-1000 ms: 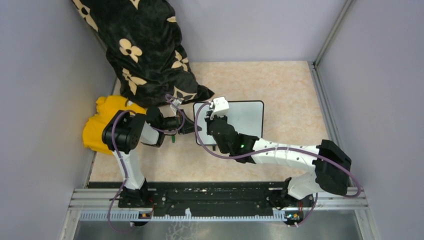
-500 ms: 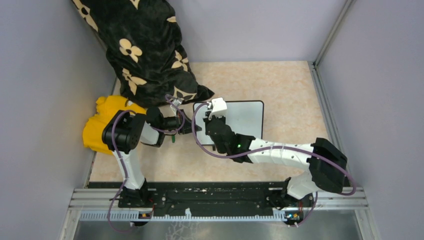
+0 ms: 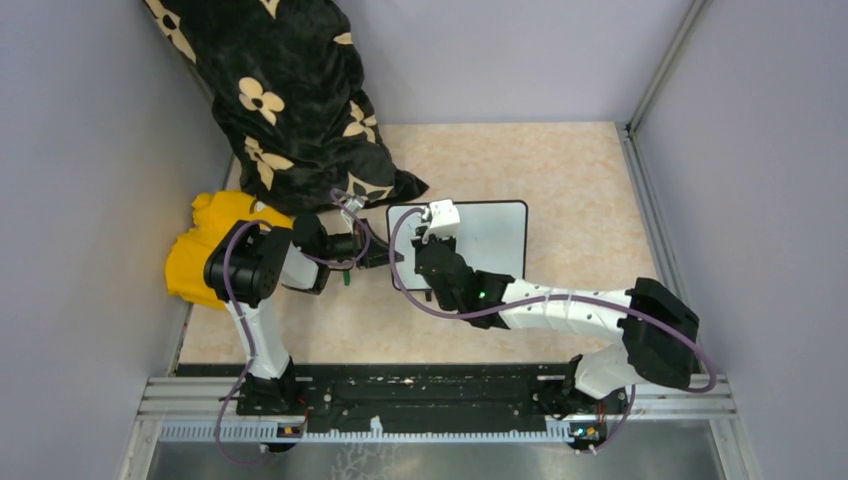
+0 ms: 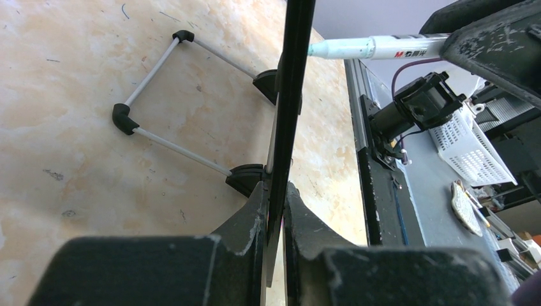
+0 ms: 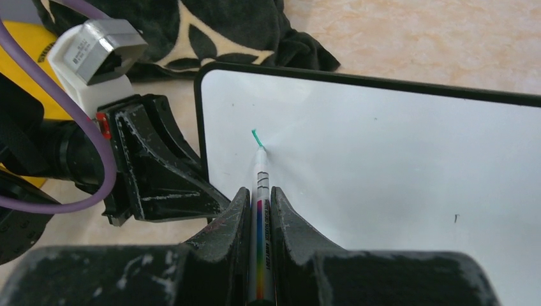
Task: Write a sentence on the whiteboard
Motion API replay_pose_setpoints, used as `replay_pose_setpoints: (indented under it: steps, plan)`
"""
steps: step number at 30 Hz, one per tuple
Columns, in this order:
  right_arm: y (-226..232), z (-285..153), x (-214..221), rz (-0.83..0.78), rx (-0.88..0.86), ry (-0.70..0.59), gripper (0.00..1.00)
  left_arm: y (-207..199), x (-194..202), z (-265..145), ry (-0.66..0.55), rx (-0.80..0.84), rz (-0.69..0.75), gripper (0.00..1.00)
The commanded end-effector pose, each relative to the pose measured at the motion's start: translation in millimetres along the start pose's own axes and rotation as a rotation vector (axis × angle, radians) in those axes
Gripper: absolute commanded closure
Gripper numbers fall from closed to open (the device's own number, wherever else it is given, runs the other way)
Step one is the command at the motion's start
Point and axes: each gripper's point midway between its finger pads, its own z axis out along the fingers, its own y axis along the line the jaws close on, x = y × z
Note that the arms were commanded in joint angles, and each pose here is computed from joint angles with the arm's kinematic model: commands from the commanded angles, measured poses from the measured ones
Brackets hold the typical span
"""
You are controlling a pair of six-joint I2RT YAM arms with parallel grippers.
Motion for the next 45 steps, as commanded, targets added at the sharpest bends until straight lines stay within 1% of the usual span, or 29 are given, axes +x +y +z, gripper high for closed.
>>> replay_pose_setpoints:
  steps: [1, 6, 12, 15, 19, 35, 45]
  plan:
    - [-13, -8, -7, 0.033, 0.034, -0.016, 1.00, 4, 5, 1, 0.010, -0.007, -0.023, 0.91]
    - [-11, -10, -8, 0.044, 0.012, -0.017, 1.00, 4, 6, 1, 0.011, -0.007, -0.025, 0.91]
    - [4, -20, -41, 0.130, -0.088, -0.083, 1.00, 4, 6, 0, 0.012, -0.005, -0.023, 0.91]
    - [5, -23, -55, 0.154, -0.088, -0.105, 1.00, 4, 6, 0, 0.013, -0.005, -0.024, 0.91]
    - [2, -21, -61, 0.147, -0.059, -0.115, 1.00, 4, 6, 1, 0.013, -0.005, -0.026, 0.91]
    - [-10, -5, -48, 0.162, -0.004, -0.083, 1.00, 4, 6, 0, 0.014, -0.005, -0.025, 0.91]
    - [-12, 1, -26, 0.147, -0.002, -0.027, 1.00, 5, 7, 0, 0.017, -0.006, -0.029, 0.91]
